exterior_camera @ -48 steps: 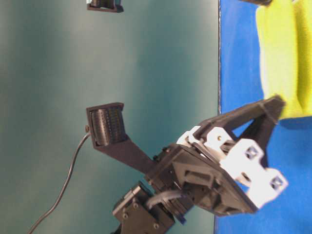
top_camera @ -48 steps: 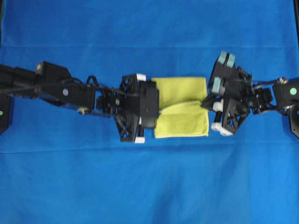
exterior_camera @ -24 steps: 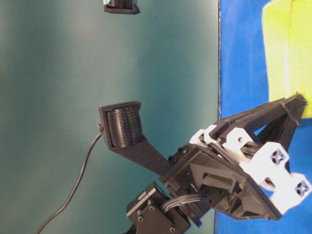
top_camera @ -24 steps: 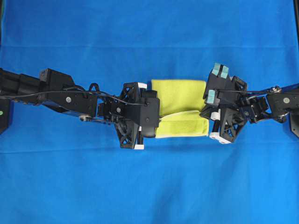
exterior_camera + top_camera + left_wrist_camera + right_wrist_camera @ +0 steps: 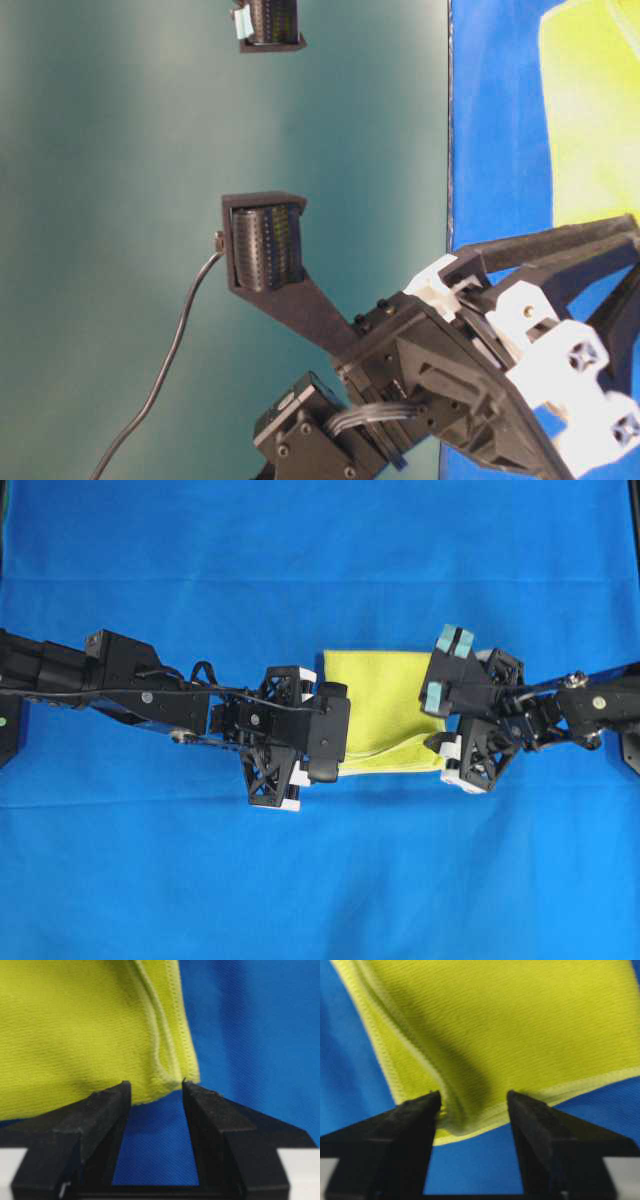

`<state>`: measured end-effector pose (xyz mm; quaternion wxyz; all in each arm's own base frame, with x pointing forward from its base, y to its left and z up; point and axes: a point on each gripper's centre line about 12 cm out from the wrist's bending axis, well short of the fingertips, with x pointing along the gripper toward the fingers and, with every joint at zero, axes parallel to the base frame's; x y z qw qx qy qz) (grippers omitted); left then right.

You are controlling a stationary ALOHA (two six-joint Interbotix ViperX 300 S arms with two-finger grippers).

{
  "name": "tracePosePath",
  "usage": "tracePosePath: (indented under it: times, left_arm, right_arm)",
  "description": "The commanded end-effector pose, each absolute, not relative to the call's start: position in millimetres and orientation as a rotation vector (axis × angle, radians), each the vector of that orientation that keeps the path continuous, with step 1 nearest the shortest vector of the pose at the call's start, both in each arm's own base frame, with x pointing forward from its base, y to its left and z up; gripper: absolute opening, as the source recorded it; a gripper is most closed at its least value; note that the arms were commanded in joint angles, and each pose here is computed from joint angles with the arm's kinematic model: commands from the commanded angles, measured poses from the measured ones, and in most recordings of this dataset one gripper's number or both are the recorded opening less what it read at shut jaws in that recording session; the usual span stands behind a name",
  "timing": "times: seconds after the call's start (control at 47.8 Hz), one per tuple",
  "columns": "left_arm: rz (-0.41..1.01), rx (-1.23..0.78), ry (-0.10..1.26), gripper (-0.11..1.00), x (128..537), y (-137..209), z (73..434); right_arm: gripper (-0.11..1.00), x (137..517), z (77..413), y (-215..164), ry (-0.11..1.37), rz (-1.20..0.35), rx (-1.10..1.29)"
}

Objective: Fold the yellow towel.

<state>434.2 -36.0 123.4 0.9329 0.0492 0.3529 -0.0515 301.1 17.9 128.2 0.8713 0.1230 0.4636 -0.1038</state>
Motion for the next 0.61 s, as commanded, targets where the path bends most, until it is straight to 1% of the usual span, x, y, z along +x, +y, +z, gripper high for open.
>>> tracePosePath:
  times: [0.0,0.105,0.23,0.418,0.586]
  left_arm:
    - [-0.111,0.102,0.673,0.43,438,-40,144]
    - [-0.119,0.105,0.671,0.43,433,-42,156]
    - [-0.135,0.107,0.661,0.43,423,-48,181]
    - [-0.16,0.115,0.595,0.43,400,-56,225]
    - [-0.162,0.12,0.521,0.43,372,-53,255]
  right_arm:
    - [0.54,310,149,28,0.914,-0.182,0.254]
    - [0.53,311,165,39,0.889,-0.156,0.238]
    - [0.53,306,190,48,0.874,-0.155,0.211]
    - [0.53,289,224,40,0.822,-0.191,0.178]
    - [0.53,270,254,30,0.698,-0.176,0.123]
